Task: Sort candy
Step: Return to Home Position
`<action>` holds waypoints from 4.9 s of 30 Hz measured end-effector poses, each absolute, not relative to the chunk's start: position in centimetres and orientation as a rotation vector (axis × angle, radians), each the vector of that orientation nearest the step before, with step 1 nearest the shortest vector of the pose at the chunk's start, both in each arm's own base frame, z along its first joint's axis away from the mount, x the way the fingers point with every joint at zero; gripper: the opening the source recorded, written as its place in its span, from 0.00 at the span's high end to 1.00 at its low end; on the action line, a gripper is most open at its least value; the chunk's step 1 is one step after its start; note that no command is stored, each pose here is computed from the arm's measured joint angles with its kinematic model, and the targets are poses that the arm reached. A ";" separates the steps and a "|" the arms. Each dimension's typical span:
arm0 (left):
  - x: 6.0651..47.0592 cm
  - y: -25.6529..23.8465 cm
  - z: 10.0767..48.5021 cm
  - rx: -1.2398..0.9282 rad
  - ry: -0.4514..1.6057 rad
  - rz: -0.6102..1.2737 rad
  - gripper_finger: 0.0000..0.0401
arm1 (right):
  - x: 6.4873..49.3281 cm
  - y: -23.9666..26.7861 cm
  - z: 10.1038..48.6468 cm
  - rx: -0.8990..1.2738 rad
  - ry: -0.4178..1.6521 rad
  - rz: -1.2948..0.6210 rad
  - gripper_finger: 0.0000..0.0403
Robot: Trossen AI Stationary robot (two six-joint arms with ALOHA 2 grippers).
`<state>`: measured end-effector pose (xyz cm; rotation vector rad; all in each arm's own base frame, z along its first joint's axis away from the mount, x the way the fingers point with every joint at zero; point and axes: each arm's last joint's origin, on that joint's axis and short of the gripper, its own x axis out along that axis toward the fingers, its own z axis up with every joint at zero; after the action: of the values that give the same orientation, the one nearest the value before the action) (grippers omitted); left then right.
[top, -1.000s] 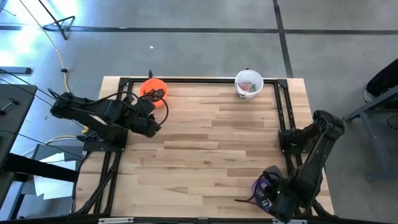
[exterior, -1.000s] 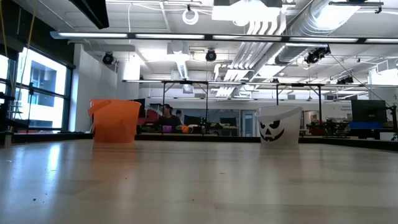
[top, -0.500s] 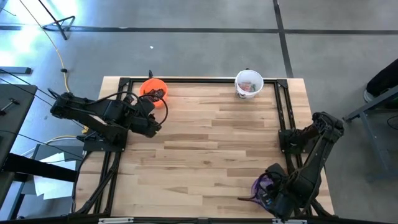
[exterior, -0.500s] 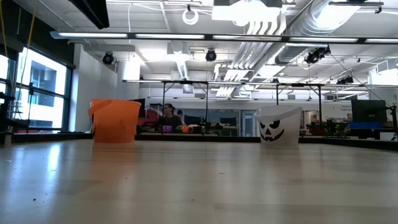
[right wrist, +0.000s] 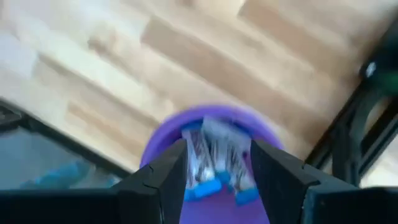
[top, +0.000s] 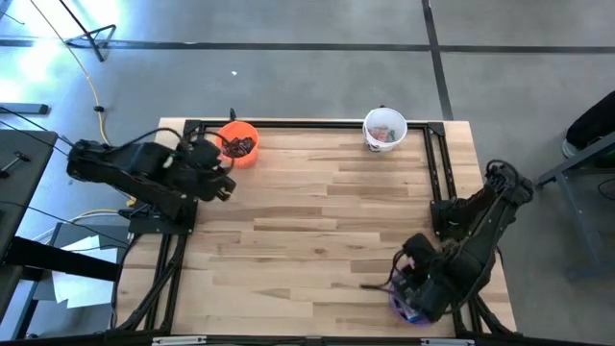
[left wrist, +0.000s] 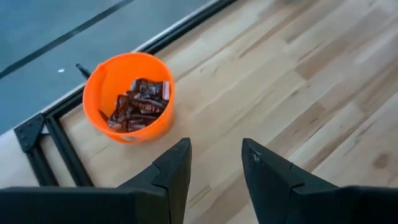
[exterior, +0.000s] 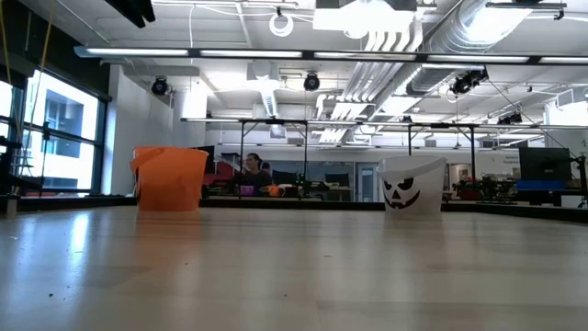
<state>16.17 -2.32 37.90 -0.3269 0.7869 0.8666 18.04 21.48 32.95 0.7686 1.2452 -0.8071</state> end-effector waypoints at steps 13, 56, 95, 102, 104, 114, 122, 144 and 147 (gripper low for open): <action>14.4 -1.7 39.0 -0.253 0.702 0.855 0.68 | 18.0 15.9 37.4 0.520 0.728 -0.681 0.58; 13.0 -1.2 36.4 -0.330 0.452 0.765 0.68 | 9.1 5.4 24.9 0.632 0.118 -0.276 0.58; 13.0 -1.1 36.5 -0.333 0.430 0.795 0.68 | 8.6 4.4 16.7 0.378 -0.008 -0.056 0.58; 13.3 -1.4 36.2 -0.399 0.478 0.732 0.68 | 8.6 3.0 16.3 0.295 -0.041 -0.468 0.58; 13.4 -1.5 36.1 -0.401 0.493 0.722 0.68 | 8.5 2.4 16.1 0.284 -0.058 -0.621 0.58; 14.4 -1.7 35.7 -0.367 0.527 0.729 0.68 | 9.4 2.3 16.5 0.342 -0.041 -0.343 0.58; 15.2 -2.4 36.4 -0.293 0.527 0.517 0.68 | 9.7 1.5 16.6 0.321 -0.045 -0.365 0.58; 10.9 -2.5 30.2 -0.296 0.170 0.235 0.68 | 10.1 -1.3 16.5 0.321 -0.050 -0.448 0.58; 10.1 -2.2 29.9 -0.266 0.096 0.207 0.68 | 10.0 -1.7 16.5 0.321 -0.054 -0.480 0.58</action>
<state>10.06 -2.20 29.93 -0.2659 0.0964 0.2074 10.05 -1.75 16.51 0.3212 -0.0542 -0.4798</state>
